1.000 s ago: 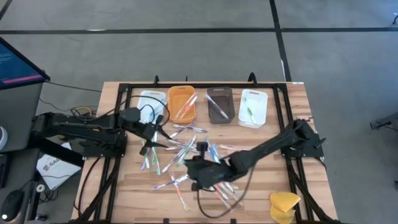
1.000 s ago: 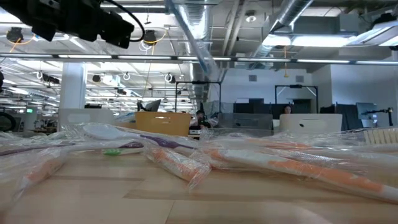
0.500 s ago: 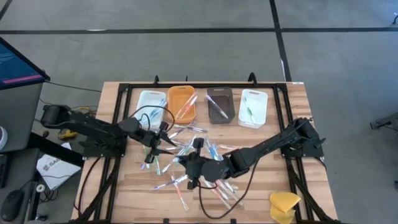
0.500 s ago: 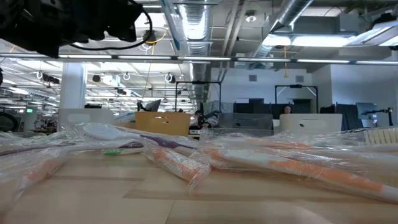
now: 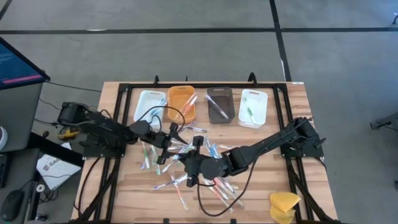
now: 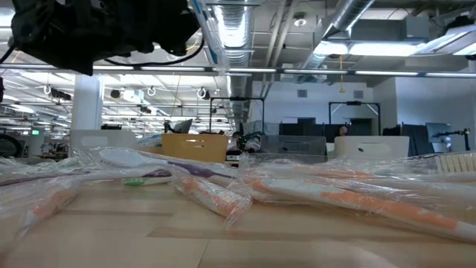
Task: Pick & Place Toothbrushes
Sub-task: Put the blue toothbrush into the left white bin
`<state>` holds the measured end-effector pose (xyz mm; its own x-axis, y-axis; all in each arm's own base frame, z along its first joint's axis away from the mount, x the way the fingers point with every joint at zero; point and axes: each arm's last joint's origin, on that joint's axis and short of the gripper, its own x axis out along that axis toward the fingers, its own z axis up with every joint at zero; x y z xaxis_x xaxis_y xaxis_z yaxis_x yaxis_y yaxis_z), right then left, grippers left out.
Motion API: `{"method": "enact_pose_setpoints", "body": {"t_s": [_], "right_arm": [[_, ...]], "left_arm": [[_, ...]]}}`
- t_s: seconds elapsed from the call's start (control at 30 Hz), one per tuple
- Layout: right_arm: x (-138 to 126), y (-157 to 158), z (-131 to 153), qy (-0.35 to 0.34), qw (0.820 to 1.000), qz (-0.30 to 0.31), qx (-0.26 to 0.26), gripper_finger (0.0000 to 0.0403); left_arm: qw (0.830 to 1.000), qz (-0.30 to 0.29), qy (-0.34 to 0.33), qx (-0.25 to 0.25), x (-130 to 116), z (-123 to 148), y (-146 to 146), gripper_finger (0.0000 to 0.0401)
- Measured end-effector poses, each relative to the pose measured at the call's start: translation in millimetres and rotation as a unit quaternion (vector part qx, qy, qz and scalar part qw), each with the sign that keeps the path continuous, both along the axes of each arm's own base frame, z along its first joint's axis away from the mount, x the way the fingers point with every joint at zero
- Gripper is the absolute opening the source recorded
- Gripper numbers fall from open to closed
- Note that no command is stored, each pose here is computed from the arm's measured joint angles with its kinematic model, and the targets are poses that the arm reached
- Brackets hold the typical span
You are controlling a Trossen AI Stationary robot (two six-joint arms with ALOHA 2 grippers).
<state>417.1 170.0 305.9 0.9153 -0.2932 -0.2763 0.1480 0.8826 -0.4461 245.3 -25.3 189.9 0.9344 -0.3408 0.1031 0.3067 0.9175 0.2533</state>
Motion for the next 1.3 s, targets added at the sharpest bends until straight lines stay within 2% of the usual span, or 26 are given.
{"method": "enact_pose_setpoints", "body": {"t_s": [0.27,0.47,0.63,0.83,1.13,1.3], "right_arm": [[-0.1,-0.6,-0.8,0.004,1.000,-0.001,-0.002,0.0004],[1.3,-4.1,-0.8,0.004,1.000,-0.005,-0.001,0.0004],[1.9,-5.5,-0.8,0.004,1.000,-0.007,-0.001,0.0004],[2.3,-7.0,-1.2,0.006,1.000,-0.008,-0.001,0.0004],[2.6,-9.5,-3.3,0.011,1.000,-0.015,0.010,0.0010],[1.2,-10.5,-6.4,0.026,0.999,-0.020,0.008,0.0047]], "left_arm": [[0.999,-0.034,-0.009,0.000,5.4,5.4,-15.4,0.0250],[0.999,-0.039,-0.018,-0.002,8.4,11.1,-20.0,0.0233],[1.000,-0.015,-0.016,-0.005,9.6,11.6,-18.7,0.0212],[1.000,-0.012,-0.016,-0.005,9.7,11.5,-18.5,0.0164],[1.000,-0.010,-0.014,0.012,9.9,9.9,-18.5,0.0035],[1.000,0.007,-0.009,0.011,10.3,9.0,-17.5,0.0035]]}}
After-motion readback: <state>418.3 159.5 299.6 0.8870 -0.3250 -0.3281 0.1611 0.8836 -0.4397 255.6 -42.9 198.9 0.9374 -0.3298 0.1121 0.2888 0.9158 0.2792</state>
